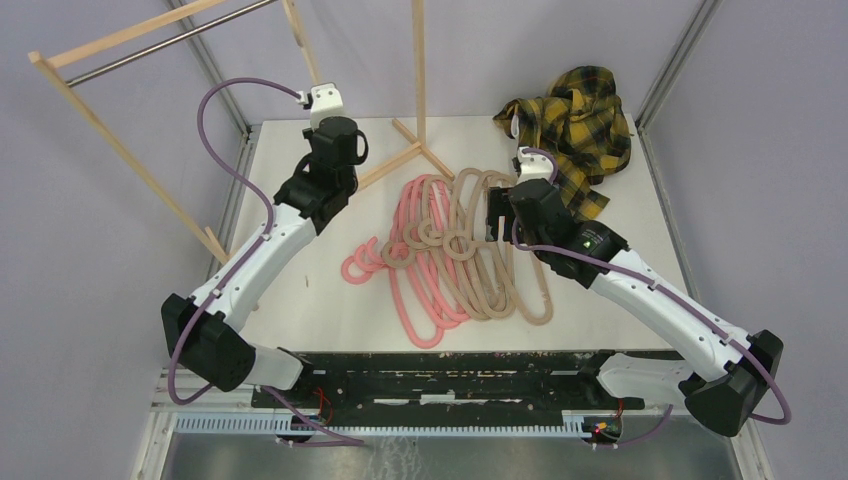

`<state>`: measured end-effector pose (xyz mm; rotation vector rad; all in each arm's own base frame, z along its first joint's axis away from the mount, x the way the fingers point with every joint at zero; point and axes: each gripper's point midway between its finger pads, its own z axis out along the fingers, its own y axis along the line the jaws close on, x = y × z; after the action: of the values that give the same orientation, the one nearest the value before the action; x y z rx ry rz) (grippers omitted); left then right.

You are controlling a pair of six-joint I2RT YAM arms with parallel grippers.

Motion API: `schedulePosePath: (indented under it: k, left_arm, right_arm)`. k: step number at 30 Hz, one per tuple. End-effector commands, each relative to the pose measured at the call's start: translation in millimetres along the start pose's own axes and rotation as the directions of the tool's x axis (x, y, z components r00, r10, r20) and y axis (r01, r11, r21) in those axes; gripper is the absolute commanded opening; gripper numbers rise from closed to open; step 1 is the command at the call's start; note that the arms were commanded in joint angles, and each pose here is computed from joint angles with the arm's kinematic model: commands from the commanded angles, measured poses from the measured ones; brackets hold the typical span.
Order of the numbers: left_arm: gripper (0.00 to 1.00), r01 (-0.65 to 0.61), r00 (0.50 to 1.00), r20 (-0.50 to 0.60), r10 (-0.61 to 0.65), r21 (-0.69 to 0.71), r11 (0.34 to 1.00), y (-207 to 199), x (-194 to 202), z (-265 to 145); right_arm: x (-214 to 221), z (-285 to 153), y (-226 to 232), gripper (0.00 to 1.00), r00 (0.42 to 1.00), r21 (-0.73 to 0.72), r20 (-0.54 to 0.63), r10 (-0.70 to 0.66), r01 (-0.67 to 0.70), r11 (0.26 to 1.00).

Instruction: Organize the hangers

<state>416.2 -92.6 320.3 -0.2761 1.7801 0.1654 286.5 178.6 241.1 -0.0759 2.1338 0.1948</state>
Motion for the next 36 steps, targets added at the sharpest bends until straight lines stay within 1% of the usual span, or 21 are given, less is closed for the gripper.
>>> schedulePosePath:
  k: [1,6,8,12,18,24,31,36]
  left_arm:
    - [0.03,0.145,0.986,0.074,-0.151,0.08,0.986,-5.5,-34.2,-7.6]
    - [0.03,0.221,0.965,0.108,-0.238,0.151,0.964,-7.1,-44.3,-11.9]
    - [0.03,0.246,0.955,0.115,-0.273,0.204,0.947,-12.2,-46.1,-17.4]
    - [0.03,0.293,0.936,0.121,-0.331,0.256,0.921,-11.9,-45.9,-24.3]
    - [0.03,0.328,0.925,0.083,-0.37,0.313,0.891,-16.8,-51.2,-20.9]
    - [0.03,0.378,0.902,0.046,-0.429,0.393,0.838,-22.6,-64.9,-25.2]
    - [0.03,0.398,0.904,-0.033,-0.427,0.43,0.81,-32.2,-68.5,-24.3]
    - [0.03,0.385,0.918,-0.103,-0.382,0.459,0.801,-48.4,-56.3,-18.7]
  right_arm:
    - [-11.3,-4.5,-0.6,0.85,0.999,-0.004,0.03,0.014,-0.014,1.0]
    - [-10.6,-7.7,-5.8,0.85,0.999,0.009,0.035,0.014,-0.015,1.0]
    - [-9.2,-8.5,-7.5,0.85,0.999,0.012,0.035,0.016,-0.017,1.0]
    - [-5.5,-7.5,-10.8,0.84,0.999,0.023,0.029,0.019,-0.02,1.0]
    - [-4.9,-7.5,-12.5,0.84,0.999,0.028,0.029,0.02,-0.021,0.999]
    - [-3.4,-7.4,-16.1,0.84,1.0,0.041,0.026,0.017,-0.018,0.999]
    - [-2.9,-6.5,-18.2,0.84,0.999,0.047,0.027,0.02,-0.021,0.999]
    - [-3.2,-5.4,-18.2,0.84,0.999,0.048,0.027,0.022,-0.024,0.999]
